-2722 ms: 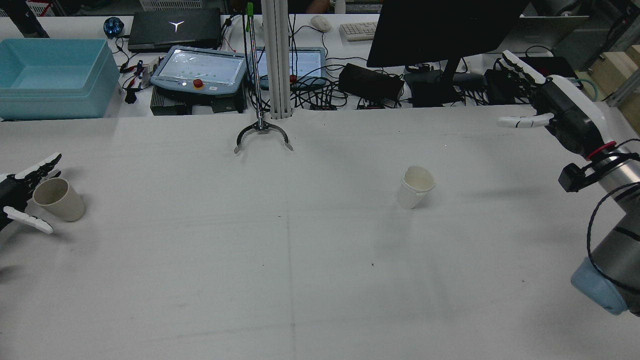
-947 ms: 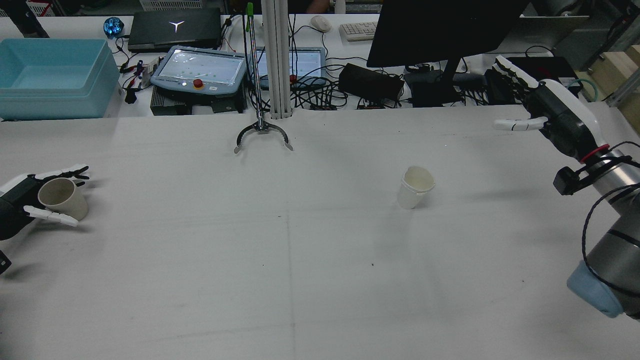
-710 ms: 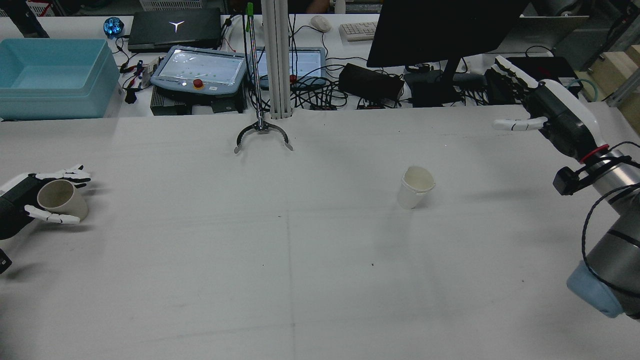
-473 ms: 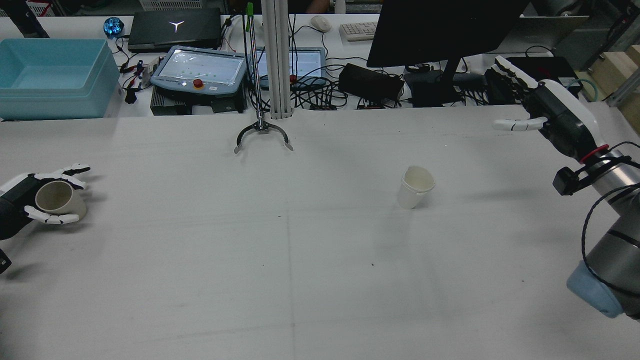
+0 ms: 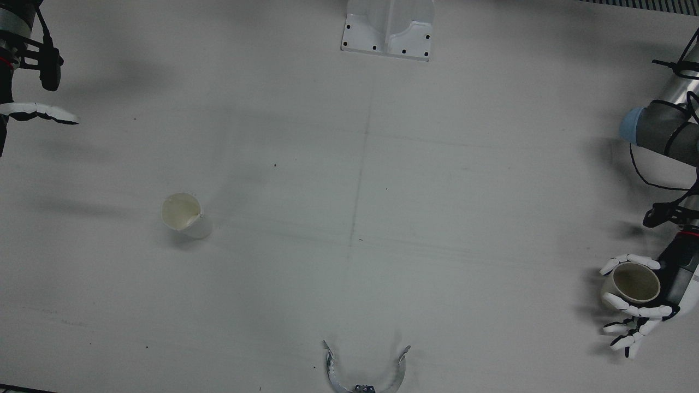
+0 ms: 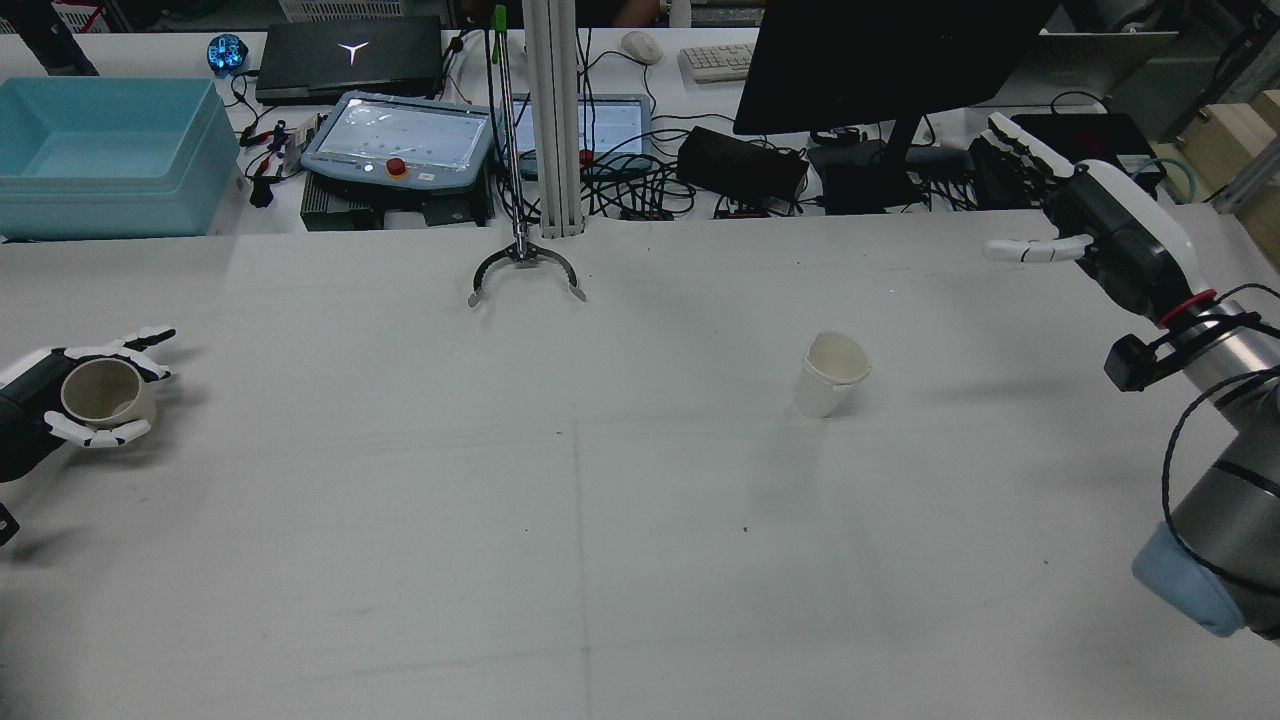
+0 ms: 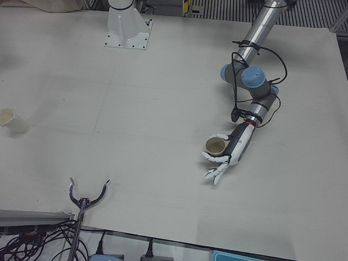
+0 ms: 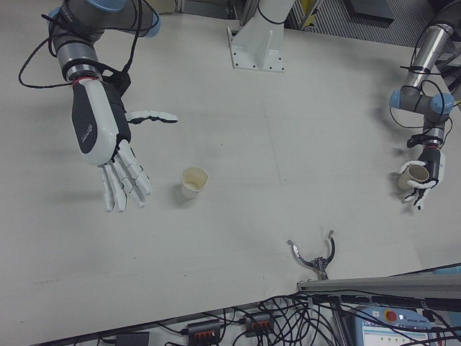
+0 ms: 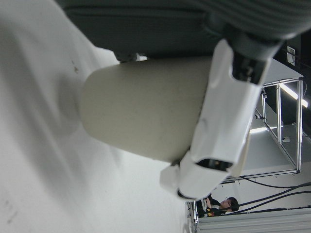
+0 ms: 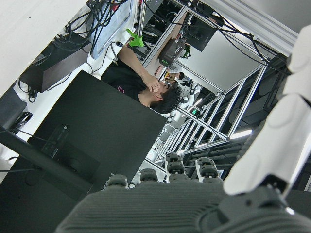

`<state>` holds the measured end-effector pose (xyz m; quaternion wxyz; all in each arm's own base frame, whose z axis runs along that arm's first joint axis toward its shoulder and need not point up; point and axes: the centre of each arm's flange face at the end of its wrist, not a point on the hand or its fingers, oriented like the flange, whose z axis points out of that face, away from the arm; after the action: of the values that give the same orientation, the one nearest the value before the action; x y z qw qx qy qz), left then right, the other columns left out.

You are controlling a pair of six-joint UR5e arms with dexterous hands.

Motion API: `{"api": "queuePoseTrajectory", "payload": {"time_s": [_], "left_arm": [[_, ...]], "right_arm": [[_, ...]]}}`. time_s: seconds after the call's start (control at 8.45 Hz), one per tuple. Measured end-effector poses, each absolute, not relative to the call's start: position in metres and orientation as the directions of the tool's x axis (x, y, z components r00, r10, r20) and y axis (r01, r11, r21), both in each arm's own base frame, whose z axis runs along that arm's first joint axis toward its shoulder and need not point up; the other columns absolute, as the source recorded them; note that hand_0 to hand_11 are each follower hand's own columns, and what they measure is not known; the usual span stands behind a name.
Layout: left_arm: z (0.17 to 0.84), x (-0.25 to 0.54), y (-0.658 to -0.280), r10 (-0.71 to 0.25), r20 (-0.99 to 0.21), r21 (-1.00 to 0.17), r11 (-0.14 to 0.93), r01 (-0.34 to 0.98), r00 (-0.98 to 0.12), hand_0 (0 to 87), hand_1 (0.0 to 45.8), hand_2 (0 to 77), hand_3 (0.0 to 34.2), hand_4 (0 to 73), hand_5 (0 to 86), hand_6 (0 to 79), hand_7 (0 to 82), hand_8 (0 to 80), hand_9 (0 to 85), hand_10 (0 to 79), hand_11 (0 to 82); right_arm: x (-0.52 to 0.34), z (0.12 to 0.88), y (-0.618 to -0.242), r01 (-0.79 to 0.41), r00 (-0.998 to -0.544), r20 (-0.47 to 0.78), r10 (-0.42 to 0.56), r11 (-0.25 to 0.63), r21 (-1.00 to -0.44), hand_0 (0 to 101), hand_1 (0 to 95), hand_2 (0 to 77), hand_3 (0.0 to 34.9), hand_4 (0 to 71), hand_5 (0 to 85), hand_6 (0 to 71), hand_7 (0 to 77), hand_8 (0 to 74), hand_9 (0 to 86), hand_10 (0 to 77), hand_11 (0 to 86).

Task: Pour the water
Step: 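Reach the right hand to the other beige cup and grasp it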

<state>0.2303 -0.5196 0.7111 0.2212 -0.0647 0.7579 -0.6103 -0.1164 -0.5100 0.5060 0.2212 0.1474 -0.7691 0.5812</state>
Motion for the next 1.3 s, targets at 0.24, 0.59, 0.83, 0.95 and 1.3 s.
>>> {"api": "queuePoseTrajectory", "payload": {"time_s": [0.24,0.59,0.83,0.95,1.3], "left_arm": [[0.688,0.234,-0.517,-0.440,-0.215,-0.962,0.250,0.110,-0.872,80.3,23.5,38.2,0.0,61.1,22.4,15.8,13.1,6.5,2.2,13.6,22.9],[0.683,0.230,-0.508,-0.498,-0.153,-0.971,0.237,0.035,-0.854,80.1,23.5,38.2,0.1,60.5,26.2,14.2,10.4,4.4,1.1,12.5,21.3],[0.685,0.221,-0.498,-0.507,-0.102,-0.973,0.232,-0.021,-0.856,80.3,22.9,38.7,0.1,60.5,26.2,12.5,10.4,4.4,1.1,12.5,21.3],[0.677,0.220,-0.496,-0.508,-0.091,-0.971,0.235,-0.036,-0.856,80.3,22.9,38.7,0.1,60.5,26.2,12.5,10.4,4.4,1.1,12.5,21.3],[0.666,0.218,-0.493,-0.509,-0.087,-0.972,0.232,-0.039,-0.857,80.2,22.9,38.7,0.0,60.5,26.2,12.5,10.9,3.8,0.5,12.5,21.3]], "right_arm": [[-0.119,0.502,-0.512,-0.482,-0.860,0.510,0.028,0.287,-0.828,42,9.8,13.6,6.9,0.5,4.9,12.0,6.0,3.3,0.5,0.5,1.1],[-0.128,0.505,-0.513,-0.480,-0.858,0.512,0.039,0.290,-0.828,42,8.2,15.8,7.1,0.5,4.9,12.0,6.0,4.4,1.1,0.0,1.1],[-0.157,0.511,-0.523,-0.453,-0.868,0.493,0.061,0.311,-0.836,42,11.5,15.8,7.2,0.5,4.9,13.1,6.0,4.4,0.5,0.5,1.1],[-0.178,0.512,-0.523,-0.422,-0.884,0.463,0.060,0.321,-0.848,45,14.7,15.3,6.2,0.5,4.9,8.2,1.1,4.4,1.1,0.5,1.1],[-0.282,0.563,-0.507,-0.291,-0.932,0.340,0.121,0.306,-0.906,46,12.0,16.9,6.1,0.5,4.9,7.6,1.1,1.6,0.5,0.5,1.1]]}}
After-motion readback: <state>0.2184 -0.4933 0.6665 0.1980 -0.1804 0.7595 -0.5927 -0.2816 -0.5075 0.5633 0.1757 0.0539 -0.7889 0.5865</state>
